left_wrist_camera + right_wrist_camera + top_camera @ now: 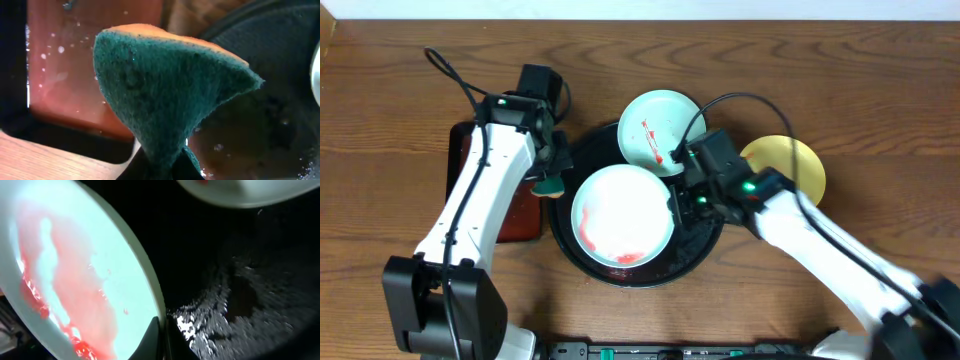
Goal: Clean dirty plates on tray and stack at the side
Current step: 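Lift the sponge back toward the basin with left gripper, then lift the light-blue plate with right gripper and carry it right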
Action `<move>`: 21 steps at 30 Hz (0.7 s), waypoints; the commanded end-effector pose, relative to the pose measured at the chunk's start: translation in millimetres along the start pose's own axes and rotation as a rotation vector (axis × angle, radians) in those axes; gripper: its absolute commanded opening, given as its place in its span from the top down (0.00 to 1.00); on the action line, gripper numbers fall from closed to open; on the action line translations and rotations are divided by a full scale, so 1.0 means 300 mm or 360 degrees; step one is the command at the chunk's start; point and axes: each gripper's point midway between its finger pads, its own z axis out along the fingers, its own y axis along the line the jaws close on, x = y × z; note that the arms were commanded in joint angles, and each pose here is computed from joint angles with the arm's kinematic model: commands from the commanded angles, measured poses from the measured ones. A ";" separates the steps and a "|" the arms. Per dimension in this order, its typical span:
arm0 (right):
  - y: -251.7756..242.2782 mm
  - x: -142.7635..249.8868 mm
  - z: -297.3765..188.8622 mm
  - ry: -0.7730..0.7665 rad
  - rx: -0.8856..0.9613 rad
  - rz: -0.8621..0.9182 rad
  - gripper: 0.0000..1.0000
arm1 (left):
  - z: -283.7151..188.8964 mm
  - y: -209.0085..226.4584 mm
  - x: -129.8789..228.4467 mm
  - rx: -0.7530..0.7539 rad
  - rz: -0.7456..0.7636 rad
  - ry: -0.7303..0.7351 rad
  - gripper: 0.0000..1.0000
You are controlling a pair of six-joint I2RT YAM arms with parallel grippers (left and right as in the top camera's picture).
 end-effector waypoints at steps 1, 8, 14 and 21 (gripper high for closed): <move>-0.051 -0.038 -0.095 -0.0156 0.0199 -0.0041 0.99 | -0.020 0.007 -0.019 0.0013 -0.0006 -0.0025 0.92; -0.220 -0.041 -0.219 -0.0304 0.0712 0.0015 0.99 | -0.020 0.006 -0.021 0.0015 -0.0007 -0.0030 0.92; -0.253 -0.039 -0.245 -0.0360 0.0905 0.0008 0.99 | -0.018 0.007 -0.020 0.0013 -0.0007 -0.0027 0.92; -0.195 -0.060 -0.275 -0.0528 0.1130 -0.0205 0.99 | -0.018 0.007 -0.020 0.0014 -0.0007 -0.0027 0.92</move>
